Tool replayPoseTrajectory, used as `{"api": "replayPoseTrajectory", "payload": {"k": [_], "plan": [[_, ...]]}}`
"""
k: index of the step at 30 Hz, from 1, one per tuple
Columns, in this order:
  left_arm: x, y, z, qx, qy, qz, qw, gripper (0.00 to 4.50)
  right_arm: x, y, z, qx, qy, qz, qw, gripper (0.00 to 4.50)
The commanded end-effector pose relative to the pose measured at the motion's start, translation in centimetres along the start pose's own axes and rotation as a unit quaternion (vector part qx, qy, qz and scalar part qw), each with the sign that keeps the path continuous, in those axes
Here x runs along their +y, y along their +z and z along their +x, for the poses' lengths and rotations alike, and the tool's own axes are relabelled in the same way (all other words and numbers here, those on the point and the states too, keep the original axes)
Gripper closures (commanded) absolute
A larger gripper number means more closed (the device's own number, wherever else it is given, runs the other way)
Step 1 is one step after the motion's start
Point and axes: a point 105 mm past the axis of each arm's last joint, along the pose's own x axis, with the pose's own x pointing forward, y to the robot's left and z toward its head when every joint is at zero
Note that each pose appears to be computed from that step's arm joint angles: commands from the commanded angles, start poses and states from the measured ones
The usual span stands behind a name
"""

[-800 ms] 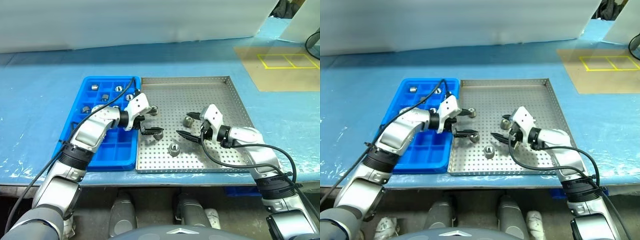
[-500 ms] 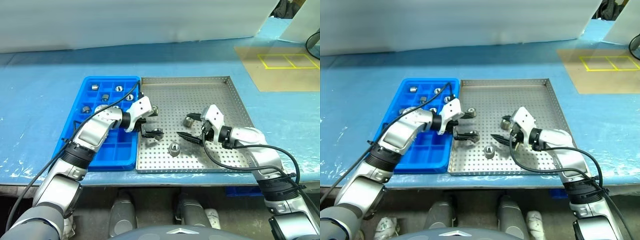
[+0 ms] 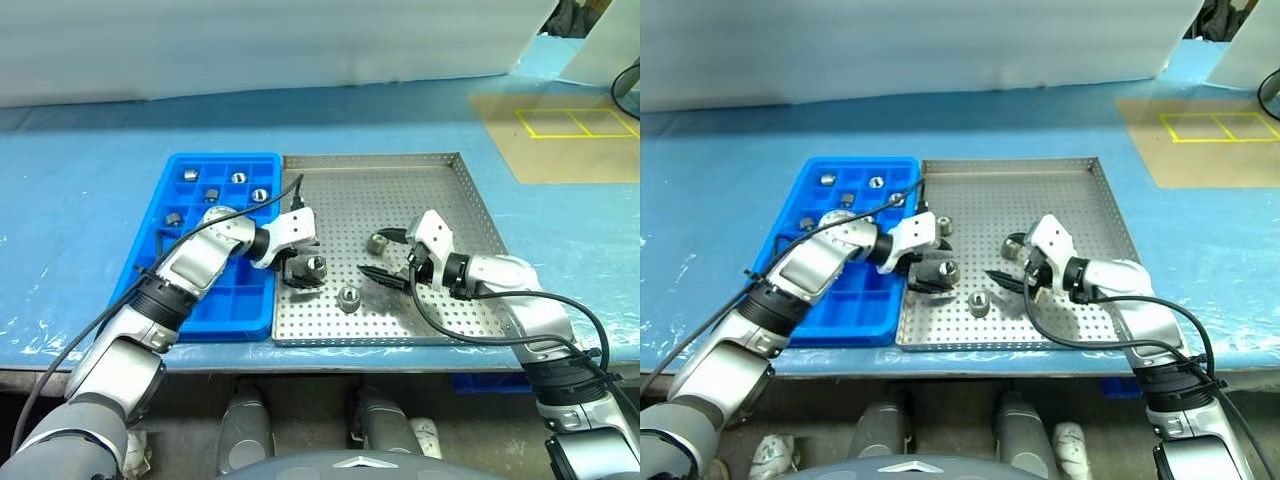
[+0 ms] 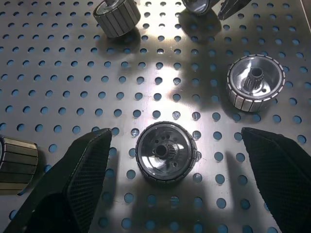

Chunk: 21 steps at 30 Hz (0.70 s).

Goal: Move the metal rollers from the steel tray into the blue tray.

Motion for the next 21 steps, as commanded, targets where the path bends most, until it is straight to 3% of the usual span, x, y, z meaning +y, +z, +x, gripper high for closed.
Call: {"api": "replayPoseTrajectory", "payload": {"k": [1, 7, 12, 18, 21], "plan": [[-0.2, -1.7, 0.7, 0.033, -0.013, -0.014, 0.999, 0.58, -0.1, 1.3, -0.6, -0.021, -0.01, -0.016, 1.0, 0.0], [-1.3, -3.1, 1.3, 0.075, -0.063, -0.012, 0.995, 2.72, -0.1, 1.4, -0.7, -0.025, -0.019, -0.016, 0.999, 0.0], [0.1, -2.6, 1.5, 0.068, -0.028, 0.0, 0.997, 2.81, -0.1, 1.4, -0.7, -0.025, -0.022, -0.017, 0.999, 0.0], [1.7, 0.2, 0.4, -0.014, 0.029, -0.041, 0.999, 2.81, -0.2, 1.5, -0.6, -0.027, -0.024, -0.019, 0.999, 0.0], [3.5, 1.2, -1.1, -0.056, 0.108, -0.078, 0.99, 2.81, -0.2, 1.5, -0.2, -0.027, -0.017, -0.021, 0.999, 0.0]]}}
